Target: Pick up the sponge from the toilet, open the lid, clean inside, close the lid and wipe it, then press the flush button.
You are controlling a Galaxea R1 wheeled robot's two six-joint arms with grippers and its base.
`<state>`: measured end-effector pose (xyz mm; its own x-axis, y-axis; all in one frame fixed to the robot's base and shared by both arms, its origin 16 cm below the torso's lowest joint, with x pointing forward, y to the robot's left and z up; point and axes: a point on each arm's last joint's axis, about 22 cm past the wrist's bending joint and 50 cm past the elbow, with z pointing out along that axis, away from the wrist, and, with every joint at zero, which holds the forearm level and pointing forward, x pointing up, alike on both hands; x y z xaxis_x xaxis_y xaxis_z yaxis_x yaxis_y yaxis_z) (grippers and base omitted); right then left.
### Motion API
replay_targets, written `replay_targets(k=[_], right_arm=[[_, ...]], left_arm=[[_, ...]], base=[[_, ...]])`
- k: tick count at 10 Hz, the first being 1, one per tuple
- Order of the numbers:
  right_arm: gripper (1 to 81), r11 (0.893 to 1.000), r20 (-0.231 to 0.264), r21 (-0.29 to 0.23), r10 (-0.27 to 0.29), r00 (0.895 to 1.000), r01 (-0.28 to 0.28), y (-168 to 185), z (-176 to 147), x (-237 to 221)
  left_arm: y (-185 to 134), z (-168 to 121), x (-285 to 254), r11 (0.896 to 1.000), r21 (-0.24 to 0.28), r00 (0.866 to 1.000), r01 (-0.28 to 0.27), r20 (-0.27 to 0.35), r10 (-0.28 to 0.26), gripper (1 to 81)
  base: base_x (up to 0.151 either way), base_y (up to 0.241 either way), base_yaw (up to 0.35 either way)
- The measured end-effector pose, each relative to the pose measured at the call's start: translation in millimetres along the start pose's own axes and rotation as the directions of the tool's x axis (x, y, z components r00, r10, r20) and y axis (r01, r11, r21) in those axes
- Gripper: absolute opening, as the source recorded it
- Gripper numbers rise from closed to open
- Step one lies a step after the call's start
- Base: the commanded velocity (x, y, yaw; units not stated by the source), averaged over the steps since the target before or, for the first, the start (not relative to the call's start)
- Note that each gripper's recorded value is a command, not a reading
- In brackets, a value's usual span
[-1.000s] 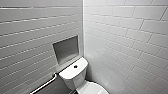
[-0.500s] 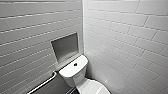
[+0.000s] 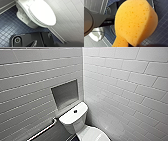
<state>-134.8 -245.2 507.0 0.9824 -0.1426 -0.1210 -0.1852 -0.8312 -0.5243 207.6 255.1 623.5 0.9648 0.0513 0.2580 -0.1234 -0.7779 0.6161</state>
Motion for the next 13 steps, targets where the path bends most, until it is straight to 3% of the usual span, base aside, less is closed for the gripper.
replay_targets(k=[7, 13], right_arm=[[1.0, 1.0, 0.007, 0.006, 0.008, 1.0, -0.008, -4.0, 2.5, -1.7], [1.0, 0.998, 0.072, -0.005, 0.064, 0.995, -0.064, -2.3, 1.4, -26.6]], left_arm=[[50.2, -19.9, 162.0, 0.997, -0.02, 0.995, -0.074, -0.07, 0.072, 81.1], [89.4, 2.7, 274.9, 0.997, -0.038, 0.995, -0.07, -0.07, 0.067, 81.1]], base=[[0.0, 0.0, 0.0], [0.0, 0.0, 0.0]])
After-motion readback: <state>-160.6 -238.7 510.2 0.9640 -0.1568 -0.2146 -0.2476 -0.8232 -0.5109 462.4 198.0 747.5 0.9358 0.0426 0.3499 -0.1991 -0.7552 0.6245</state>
